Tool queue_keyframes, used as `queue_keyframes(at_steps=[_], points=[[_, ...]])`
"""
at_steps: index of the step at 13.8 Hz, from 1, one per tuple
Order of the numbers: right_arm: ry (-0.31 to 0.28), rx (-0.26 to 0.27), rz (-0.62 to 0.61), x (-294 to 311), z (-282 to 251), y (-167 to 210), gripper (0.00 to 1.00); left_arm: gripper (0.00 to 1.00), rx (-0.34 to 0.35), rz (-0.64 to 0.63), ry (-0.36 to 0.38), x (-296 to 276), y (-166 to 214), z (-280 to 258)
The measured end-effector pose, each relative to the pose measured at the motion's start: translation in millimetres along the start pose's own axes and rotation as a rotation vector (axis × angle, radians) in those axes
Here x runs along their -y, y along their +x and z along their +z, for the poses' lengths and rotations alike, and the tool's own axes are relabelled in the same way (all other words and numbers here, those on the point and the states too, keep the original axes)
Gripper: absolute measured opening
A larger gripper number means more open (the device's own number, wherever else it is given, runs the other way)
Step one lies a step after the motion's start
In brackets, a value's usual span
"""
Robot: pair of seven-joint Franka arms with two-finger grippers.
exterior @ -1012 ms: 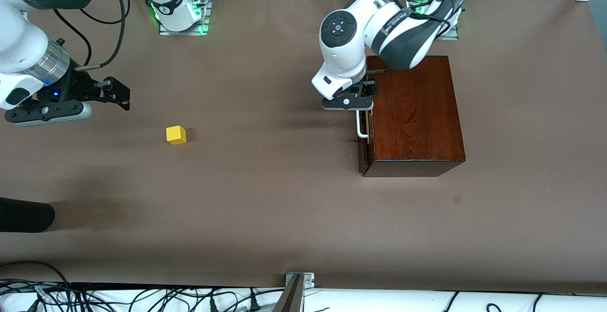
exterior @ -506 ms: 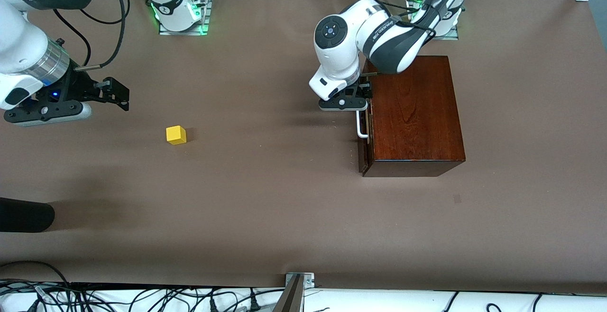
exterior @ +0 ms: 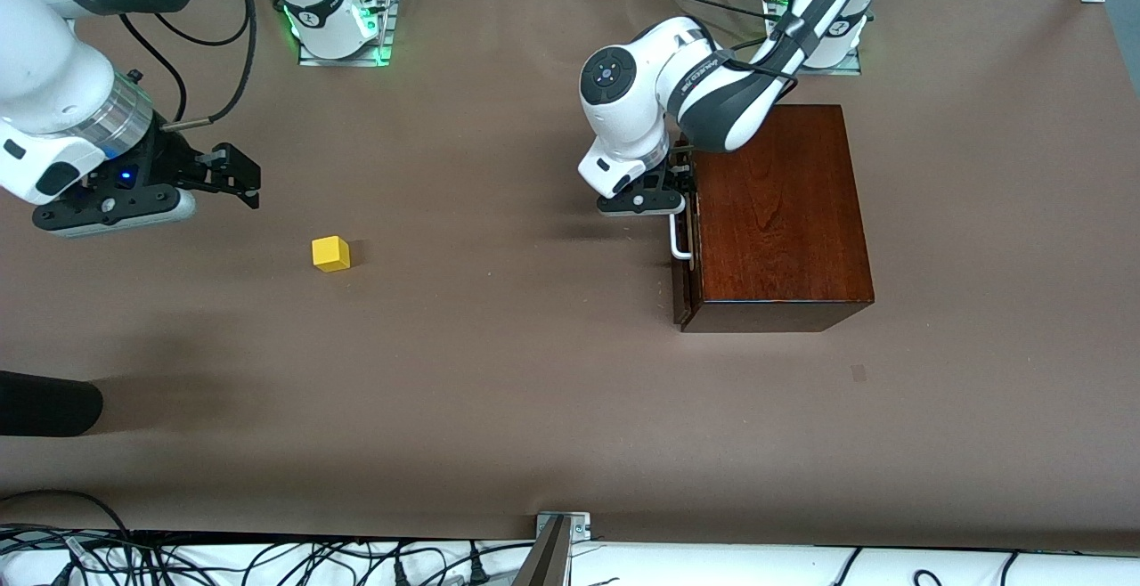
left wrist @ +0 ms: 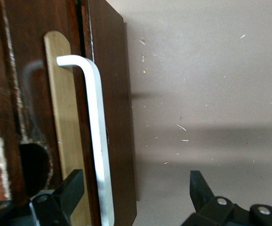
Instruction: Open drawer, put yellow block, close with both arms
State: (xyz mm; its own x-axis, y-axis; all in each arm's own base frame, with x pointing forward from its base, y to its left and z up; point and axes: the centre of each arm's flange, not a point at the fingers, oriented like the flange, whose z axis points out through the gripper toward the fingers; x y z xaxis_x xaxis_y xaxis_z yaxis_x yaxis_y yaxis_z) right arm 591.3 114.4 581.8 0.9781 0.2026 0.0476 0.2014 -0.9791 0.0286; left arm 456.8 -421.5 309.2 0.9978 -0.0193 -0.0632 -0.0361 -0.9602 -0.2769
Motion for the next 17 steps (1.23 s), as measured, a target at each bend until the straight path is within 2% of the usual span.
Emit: queue_keyframes(at_steps=[7, 11, 17], points=[[-0.001, -0.014, 0.007, -1.7, 4.8, 5.0, 1.00, 1.00, -0.024, -0.021, 0.039, -15.2, -4.8, 21.5], [-0.006, 0.015, 0.021, -12.4, 33.6, 16.5, 1.00, 1.00, -0.027, -0.040, 0.028, -23.3, -7.0, 29.2], [-0.002, 0.093, -0.079, -35.5, 81.2, 26.3, 1.00, 1.00, -0.062, -0.059, -0.016, -39.0, -11.4, 28.2]])
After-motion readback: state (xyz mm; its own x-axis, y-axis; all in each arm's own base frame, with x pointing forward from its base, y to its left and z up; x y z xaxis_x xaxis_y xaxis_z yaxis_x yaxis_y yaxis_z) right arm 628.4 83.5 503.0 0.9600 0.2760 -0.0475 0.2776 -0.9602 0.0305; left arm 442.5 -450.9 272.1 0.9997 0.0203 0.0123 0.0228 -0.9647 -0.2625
